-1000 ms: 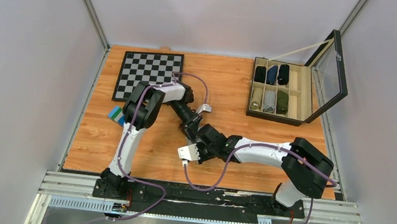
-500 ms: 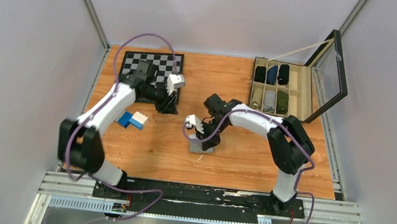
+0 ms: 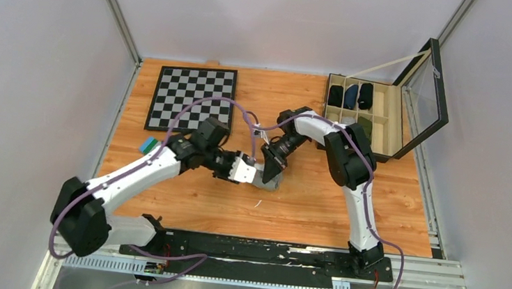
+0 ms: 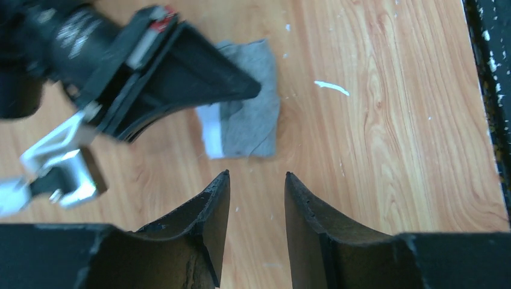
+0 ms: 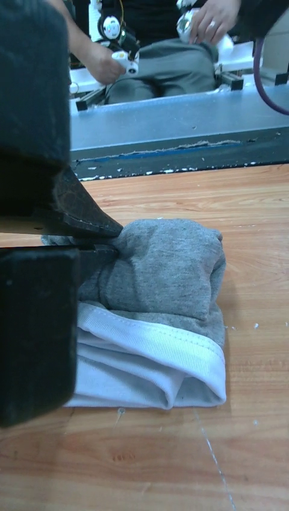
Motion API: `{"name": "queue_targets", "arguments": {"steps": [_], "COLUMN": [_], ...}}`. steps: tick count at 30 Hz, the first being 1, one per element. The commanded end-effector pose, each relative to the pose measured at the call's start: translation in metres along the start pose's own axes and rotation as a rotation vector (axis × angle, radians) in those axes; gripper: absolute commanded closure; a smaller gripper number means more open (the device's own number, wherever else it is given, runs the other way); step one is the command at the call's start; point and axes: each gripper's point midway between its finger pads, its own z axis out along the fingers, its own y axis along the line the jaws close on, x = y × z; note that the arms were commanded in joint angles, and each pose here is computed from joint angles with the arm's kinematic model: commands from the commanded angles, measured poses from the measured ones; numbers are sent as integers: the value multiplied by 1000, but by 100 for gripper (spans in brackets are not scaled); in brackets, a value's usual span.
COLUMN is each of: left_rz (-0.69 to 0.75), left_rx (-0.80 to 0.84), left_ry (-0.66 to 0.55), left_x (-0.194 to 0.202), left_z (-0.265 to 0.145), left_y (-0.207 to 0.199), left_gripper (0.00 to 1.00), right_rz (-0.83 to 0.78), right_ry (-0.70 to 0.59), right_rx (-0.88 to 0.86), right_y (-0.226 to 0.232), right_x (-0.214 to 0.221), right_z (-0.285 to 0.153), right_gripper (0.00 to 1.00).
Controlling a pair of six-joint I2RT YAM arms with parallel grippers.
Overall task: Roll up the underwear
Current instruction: Roll the underwear to the center of the board.
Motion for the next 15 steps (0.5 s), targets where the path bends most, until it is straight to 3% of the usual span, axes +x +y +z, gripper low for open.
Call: {"name": "queue_targets", "arguments": {"steps": [1,7,15], "left_rz": [156,213,167], "left_rx": [23,24,42], "left_ry": [54,60,99], "left_x": [5,10,29], "left_z": [39,85,116], "left_y": [8,5,-3], "left_gripper": [54,51,49], "right_rz": [-2,10,15], "right_ry": [-21,-30,-44], "right_rx": [-13,-22,-33], "right_y": [-6,-6,-4], "right_x": [-7,-6,-8], "right_z": [-3,-3,-1], "right_gripper": [100,100,100]}}
